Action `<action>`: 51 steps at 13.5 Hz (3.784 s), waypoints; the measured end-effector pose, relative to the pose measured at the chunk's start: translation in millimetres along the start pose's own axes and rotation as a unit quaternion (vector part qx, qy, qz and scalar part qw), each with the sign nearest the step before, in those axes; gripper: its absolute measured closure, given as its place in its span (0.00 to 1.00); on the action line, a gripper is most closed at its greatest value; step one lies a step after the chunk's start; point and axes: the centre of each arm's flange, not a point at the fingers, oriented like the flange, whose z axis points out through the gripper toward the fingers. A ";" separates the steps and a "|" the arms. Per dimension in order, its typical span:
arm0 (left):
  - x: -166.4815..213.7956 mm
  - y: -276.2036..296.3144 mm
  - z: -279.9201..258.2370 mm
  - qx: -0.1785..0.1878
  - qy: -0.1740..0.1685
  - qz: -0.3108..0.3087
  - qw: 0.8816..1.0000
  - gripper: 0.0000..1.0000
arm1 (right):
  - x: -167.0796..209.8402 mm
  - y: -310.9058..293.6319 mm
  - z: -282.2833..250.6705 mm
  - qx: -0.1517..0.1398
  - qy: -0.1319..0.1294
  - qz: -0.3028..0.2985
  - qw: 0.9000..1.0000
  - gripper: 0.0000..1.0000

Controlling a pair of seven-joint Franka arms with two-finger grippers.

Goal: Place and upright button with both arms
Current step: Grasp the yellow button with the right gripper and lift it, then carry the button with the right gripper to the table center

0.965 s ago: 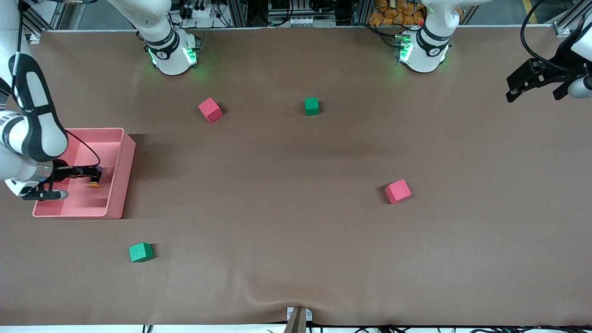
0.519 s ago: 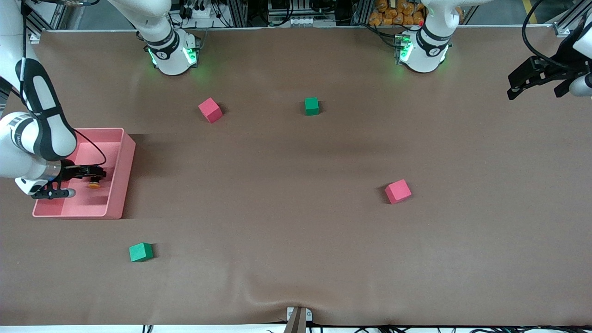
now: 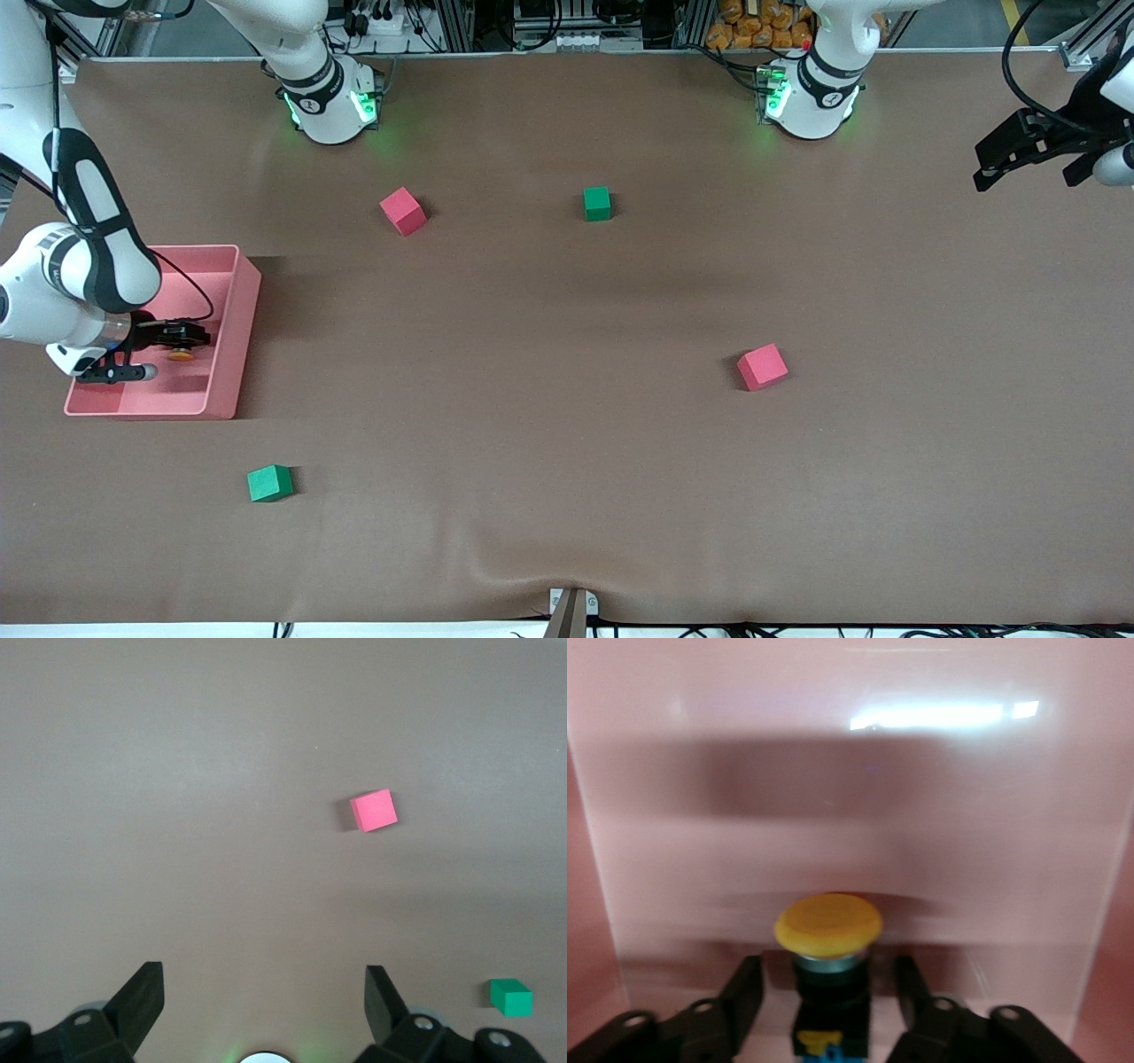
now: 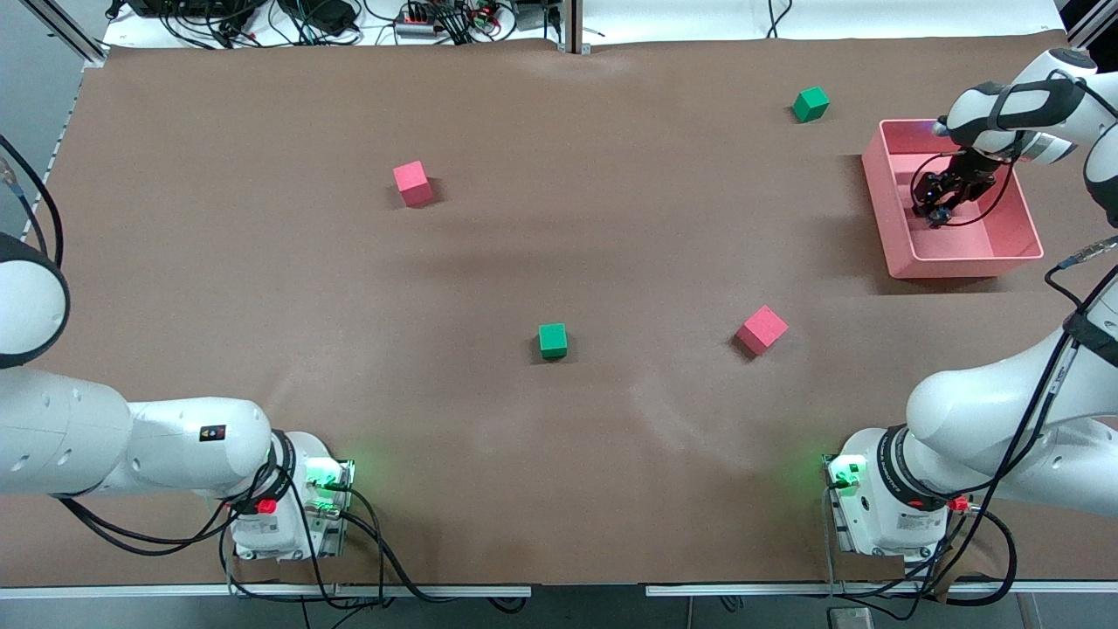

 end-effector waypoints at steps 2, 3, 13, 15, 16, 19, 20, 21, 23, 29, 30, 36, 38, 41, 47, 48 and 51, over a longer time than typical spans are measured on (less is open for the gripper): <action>0.0 -0.1 0.6 0.000 -0.001 0.000 1.000 0.00 | 1.2 1.2 -4.1 -0.001 0.003 -0.005 1.000 0.65; -0.5 -0.2 1.3 0.000 -0.004 0.000 1.000 0.00 | 2.4 1.5 -6.5 -0.001 0.001 -0.008 1.000 0.67; -6.5 -1.9 8.2 0.005 -0.036 -0.001 0.999 0.00 | 42.1 -28.1 -156.1 0.026 -0.068 -0.012 0.997 0.67; -5.7 -1.8 8.7 0.004 -0.035 -0.001 0.999 0.00 | 59.1 -88.5 -183.6 0.019 -0.081 -0.014 0.996 0.67; -5.5 -1.8 8.4 0.004 -0.034 -0.001 0.999 0.00 | 68.6 -126.5 -193.4 0.018 -0.082 -0.013 0.996 0.67; -5.6 -2.2 6.7 0.004 -0.032 -0.001 0.999 0.00 | 91.1 -253.2 -206.7 0.024 -0.070 0.005 0.997 0.67; -5.6 -2.2 6.7 0.004 -0.032 -0.001 0.999 0.00 | 94.4 -295.2 -206.3 0.021 -0.068 -0.004 0.997 0.67; -5.6 -2.3 6.8 0.004 -0.032 -0.001 0.999 0.00 | 97.1 -340.6 -204.0 0.019 -0.060 -0.009 0.998 0.67; -5.4 -2.4 7.0 0.004 -0.032 -0.001 0.999 0.00 | 99.0 -431.3 -190.8 0.021 -0.036 0.000 0.999 0.67; -2.9 -2.0 8.9 0.003 -0.031 -0.001 1.000 0.00 | 65.8 -651.5 -85.5 0.038 0.025 -0.021 0.999 0.67; -2.4 -2.0 9.3 0.003 -0.031 -0.001 1.000 0.00 | 55.9 -677.0 -64.8 0.039 0.029 -0.020 0.999 0.67; -1.8 -2.1 9.5 0.003 -0.030 -0.001 1.000 0.00 | 9.3 -764.7 42.5 0.050 0.052 -0.034 0.997 0.67; -1.7 -2.1 9.6 0.003 -0.030 -0.001 1.000 0.00 | 7.1 -769.5 58.8 0.051 0.056 -0.031 0.997 0.67; -1.5 -2.2 9.9 0.003 -0.030 -0.001 1.000 0.00 | 10.1 -768.1 56.4 0.051 0.058 -0.030 0.997 0.61; -1.4 -0.9 10.4 0.003 -0.031 0.000 1.000 0.00 | 16.5 -769.6 44.7 0.058 0.072 -0.028 0.995 0.01; -1.5 0.2 10.5 0.003 -0.031 0.001 1.000 0.00 | 21.6 -768.9 34.6 0.062 0.078 -0.026 0.995 0.00; 0.4 6.3 16.2 -0.019 -0.040 0.005 0.999 0.00 | 46.1 -748.8 -13.7 0.056 0.080 -0.009 0.995 0.00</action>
